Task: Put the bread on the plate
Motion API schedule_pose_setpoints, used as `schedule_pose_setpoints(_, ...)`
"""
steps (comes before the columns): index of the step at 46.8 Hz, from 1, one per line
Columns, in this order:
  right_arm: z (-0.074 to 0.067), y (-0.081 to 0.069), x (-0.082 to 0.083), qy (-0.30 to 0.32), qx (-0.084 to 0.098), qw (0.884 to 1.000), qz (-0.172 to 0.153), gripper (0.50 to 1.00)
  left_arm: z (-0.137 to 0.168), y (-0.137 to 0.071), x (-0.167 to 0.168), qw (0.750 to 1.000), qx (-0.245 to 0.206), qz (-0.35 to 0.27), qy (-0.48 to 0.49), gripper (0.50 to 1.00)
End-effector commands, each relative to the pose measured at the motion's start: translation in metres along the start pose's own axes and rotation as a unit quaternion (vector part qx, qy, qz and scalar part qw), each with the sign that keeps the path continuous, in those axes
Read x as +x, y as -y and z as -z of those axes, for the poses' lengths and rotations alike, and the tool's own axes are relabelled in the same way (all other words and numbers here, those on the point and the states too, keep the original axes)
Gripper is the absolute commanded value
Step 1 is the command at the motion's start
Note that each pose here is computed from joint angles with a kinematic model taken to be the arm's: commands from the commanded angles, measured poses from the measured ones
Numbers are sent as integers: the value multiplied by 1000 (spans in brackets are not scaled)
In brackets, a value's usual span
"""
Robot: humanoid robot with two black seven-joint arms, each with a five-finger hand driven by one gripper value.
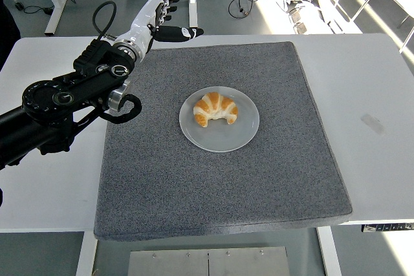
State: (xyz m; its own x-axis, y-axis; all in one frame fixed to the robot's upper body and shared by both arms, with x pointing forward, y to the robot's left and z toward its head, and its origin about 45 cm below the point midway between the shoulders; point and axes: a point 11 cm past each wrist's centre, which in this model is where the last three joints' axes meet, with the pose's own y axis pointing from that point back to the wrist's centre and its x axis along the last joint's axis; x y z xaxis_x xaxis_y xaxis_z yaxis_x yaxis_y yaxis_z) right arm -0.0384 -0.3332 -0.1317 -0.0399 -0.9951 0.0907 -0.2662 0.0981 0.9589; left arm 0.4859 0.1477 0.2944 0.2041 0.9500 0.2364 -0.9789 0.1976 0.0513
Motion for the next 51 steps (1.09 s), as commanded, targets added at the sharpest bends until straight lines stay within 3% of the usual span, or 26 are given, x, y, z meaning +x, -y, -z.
schedule_pose_setpoints(1, 0, 0, 0, 0, 0, 1000, 0, 1000, 2, 3, 13, 999, -8, -27, -34, 925)
schedule_pose_setpoints(26, 0, 0, 0, 0, 0, 1000, 1, 1000, 45, 5, 44, 959, -26, -154, -235, 911)
schedule_pose_setpoints(37, 0, 0, 0, 0, 0, 1000, 0, 1000, 67, 0, 50, 936, -38, -155, -313, 921)
schedule_pose_setpoints(51, 1, 0, -2, 2, 1, 1000, 4, 1000, 90, -3, 86, 908, -47, -177, -377, 949)
